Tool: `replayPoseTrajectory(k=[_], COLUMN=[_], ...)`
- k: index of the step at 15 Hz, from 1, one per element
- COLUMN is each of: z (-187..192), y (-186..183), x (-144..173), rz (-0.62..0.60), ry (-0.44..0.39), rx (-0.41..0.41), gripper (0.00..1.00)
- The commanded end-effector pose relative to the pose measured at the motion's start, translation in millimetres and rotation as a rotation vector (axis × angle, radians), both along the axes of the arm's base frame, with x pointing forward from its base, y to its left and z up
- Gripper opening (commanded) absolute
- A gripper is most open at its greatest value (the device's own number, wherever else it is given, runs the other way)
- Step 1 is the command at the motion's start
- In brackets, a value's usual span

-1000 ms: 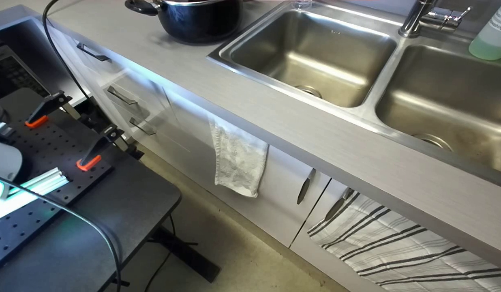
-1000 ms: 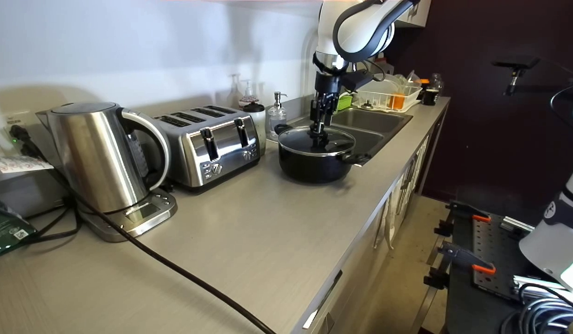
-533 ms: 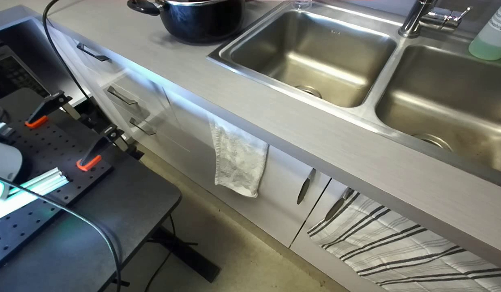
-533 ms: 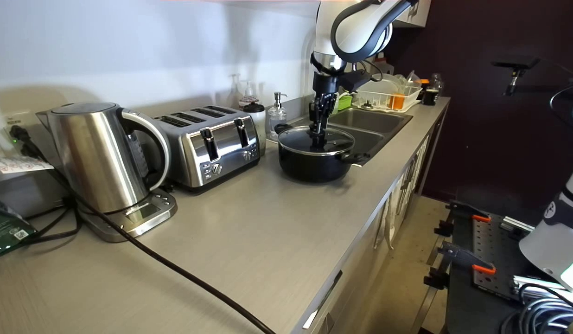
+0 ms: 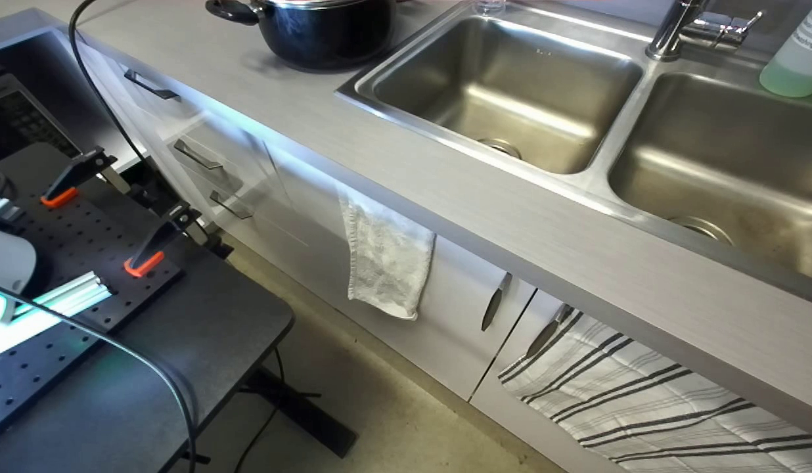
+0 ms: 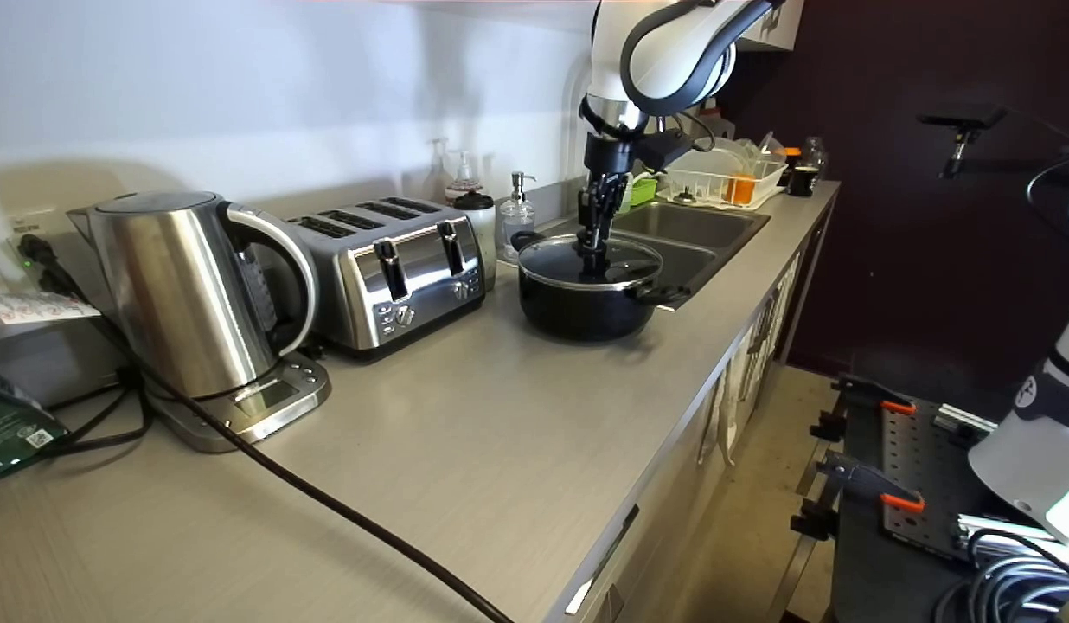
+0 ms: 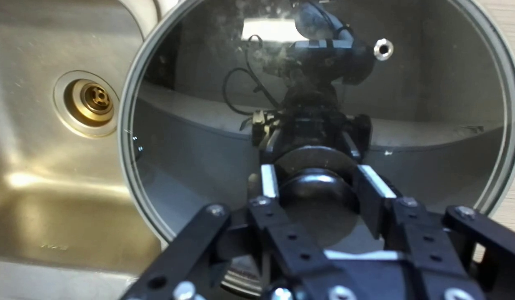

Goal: Put the pot's lid on the counter

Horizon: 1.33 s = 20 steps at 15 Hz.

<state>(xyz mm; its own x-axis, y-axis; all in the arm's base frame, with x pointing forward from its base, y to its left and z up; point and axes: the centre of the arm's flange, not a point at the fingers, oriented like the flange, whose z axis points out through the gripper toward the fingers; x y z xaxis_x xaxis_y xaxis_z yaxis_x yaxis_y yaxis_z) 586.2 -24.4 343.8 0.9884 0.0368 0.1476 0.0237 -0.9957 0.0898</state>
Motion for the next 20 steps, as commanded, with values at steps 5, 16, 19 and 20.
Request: replayPoseTrajectory(k=[5, 16, 19, 20], z=[32.9, 43.1, 39.3, 37.2], y=[26.4, 117.0, 160.6, 174.7], x=[-48.5, -65.1, -70.3, -72.8], rz=[0.133, 0.338, 0.435, 0.469], ry=[-0.100, -0.113, -0.107, -0.104], rx=[-0.004, -0.046, -0.090, -0.107], gripper=[0.23, 0.23, 0.23, 0.23])
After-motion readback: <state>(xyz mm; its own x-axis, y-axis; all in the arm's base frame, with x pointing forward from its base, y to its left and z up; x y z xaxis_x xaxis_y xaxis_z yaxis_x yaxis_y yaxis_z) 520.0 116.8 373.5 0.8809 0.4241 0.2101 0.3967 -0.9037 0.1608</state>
